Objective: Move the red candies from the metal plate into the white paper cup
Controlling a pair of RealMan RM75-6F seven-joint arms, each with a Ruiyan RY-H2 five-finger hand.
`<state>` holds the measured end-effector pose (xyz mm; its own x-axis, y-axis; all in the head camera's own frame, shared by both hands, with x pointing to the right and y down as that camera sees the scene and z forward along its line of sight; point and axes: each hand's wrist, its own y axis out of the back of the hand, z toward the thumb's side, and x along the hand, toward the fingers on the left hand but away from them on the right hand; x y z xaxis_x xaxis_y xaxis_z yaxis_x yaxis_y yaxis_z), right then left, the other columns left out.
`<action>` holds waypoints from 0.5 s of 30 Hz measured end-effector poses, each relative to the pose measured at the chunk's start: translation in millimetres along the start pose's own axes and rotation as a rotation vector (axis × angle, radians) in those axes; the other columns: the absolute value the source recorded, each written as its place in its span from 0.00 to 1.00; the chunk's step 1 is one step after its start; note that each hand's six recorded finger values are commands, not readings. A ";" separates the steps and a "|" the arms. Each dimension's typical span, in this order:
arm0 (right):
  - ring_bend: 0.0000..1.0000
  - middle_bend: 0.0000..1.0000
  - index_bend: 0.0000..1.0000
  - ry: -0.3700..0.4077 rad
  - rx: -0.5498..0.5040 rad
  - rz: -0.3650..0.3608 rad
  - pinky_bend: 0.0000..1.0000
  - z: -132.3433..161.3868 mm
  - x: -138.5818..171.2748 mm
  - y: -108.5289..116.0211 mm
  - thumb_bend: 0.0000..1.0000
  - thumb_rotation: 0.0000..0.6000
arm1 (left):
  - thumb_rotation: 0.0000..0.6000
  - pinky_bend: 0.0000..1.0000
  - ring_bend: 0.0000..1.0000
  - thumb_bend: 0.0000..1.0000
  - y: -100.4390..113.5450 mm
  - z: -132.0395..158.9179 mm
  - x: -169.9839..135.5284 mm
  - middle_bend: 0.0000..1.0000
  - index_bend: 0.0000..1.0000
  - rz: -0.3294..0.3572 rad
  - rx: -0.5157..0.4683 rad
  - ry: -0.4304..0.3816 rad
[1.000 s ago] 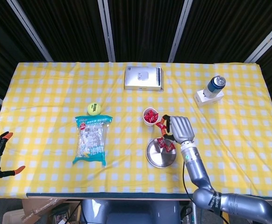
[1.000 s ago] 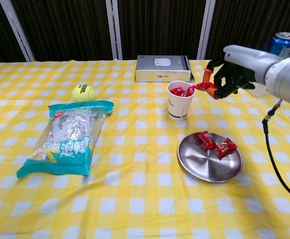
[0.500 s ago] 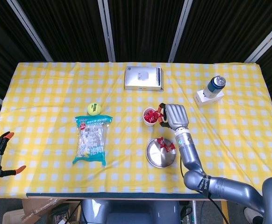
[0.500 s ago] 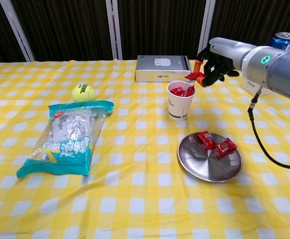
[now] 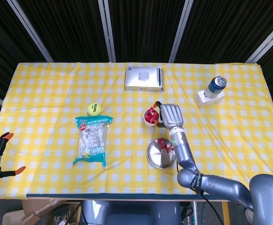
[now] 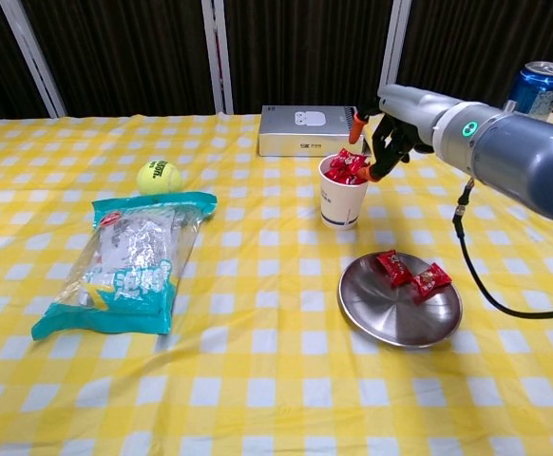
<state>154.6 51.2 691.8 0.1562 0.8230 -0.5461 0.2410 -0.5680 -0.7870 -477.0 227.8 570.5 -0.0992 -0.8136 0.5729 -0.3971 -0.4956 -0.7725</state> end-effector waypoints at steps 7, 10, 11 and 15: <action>0.75 0.69 0.33 0.006 -0.020 -0.035 0.91 -0.1 11.4 12.8 0.36 1.00 | 1.00 0.00 0.00 0.01 1.9 -1.0 -1.9 0.00 0.00 0.011 0.001 -0.004; 0.71 0.68 0.33 0.012 -0.035 -0.061 0.89 -3.8 21.9 23.8 0.36 1.00 | 1.00 0.00 0.00 0.01 3.0 -0.7 -2.6 0.00 0.00 0.019 0.003 -0.007; 0.67 0.66 0.33 0.016 -0.040 -0.074 0.86 -6.0 27.5 29.1 0.36 1.00 | 1.00 0.00 0.00 0.01 3.3 -0.5 -2.8 0.00 0.00 0.022 0.003 -0.009; 0.42 0.46 0.25 0.039 -0.041 -0.120 0.66 -18.6 53.4 48.5 0.36 1.00 | 1.00 0.00 0.00 0.01 5.8 0.5 -4.0 0.00 0.00 0.042 0.007 -0.020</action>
<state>192.4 67.8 629.8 0.1607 0.8852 -0.4365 0.2993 -0.4652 -0.8331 -478.5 228.1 563.6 -0.0972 -0.8394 0.5348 -0.3867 -0.4632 -0.7974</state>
